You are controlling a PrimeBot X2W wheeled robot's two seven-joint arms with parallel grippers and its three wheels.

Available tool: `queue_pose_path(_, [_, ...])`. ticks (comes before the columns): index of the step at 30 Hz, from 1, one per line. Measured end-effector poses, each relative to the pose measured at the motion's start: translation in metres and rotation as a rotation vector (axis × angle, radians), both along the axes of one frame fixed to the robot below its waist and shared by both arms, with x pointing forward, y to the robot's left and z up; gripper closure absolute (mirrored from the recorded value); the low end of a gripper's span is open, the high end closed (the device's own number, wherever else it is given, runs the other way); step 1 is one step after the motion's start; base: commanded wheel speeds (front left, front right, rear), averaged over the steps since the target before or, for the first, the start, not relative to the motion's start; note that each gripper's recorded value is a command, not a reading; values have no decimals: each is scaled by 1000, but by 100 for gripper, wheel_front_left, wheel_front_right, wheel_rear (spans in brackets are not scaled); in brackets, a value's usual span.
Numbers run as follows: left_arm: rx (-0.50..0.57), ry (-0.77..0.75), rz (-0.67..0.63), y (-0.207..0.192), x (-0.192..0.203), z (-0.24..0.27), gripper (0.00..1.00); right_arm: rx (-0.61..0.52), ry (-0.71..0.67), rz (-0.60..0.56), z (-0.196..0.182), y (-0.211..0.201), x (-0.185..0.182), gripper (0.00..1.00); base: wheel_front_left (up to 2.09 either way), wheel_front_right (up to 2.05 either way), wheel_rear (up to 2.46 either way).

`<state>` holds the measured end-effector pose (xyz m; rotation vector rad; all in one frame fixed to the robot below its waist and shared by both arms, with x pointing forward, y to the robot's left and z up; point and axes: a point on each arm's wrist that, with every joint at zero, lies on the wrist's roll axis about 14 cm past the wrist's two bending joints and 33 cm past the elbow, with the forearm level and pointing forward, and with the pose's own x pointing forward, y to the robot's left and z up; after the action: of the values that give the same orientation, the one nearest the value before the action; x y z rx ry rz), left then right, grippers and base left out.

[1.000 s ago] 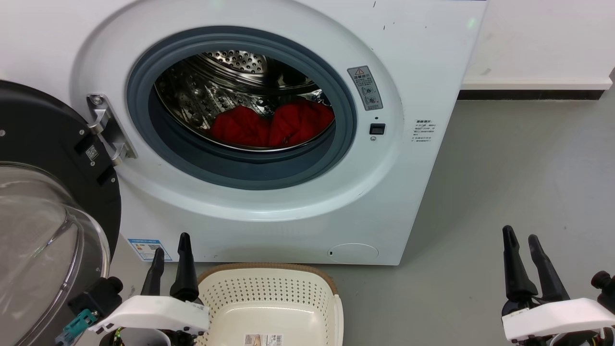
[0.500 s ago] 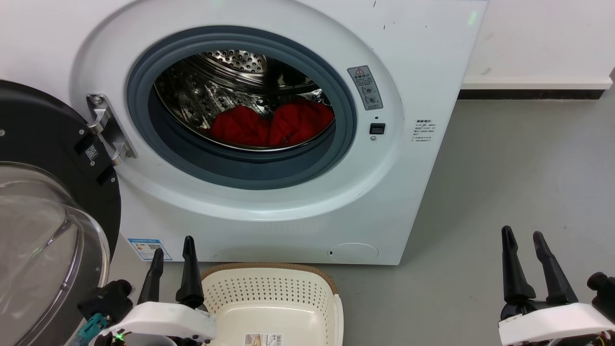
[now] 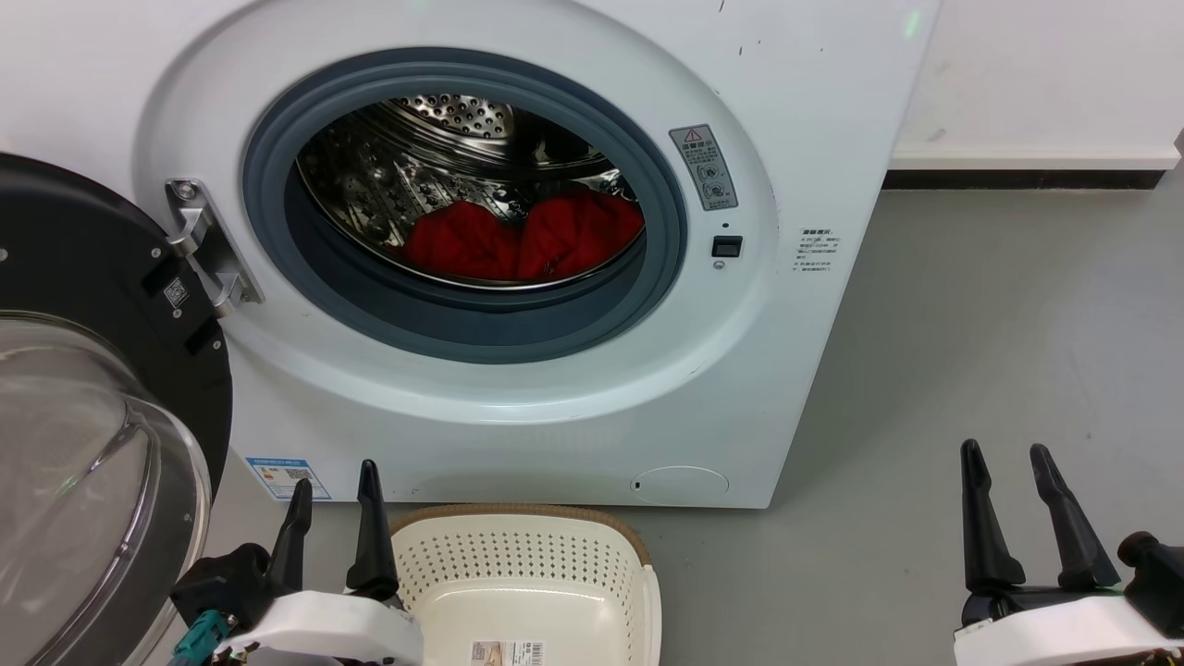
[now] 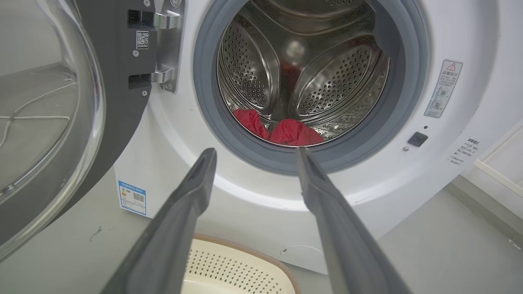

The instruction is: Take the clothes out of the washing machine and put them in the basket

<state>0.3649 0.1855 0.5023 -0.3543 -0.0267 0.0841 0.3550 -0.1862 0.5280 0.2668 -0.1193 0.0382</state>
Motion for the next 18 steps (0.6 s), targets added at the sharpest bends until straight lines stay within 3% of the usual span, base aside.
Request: queue_pose_path(18, [131,-8,-18,-4,-4,-3,0,-145,-23,15,2,7,-5,0,0,0,0])
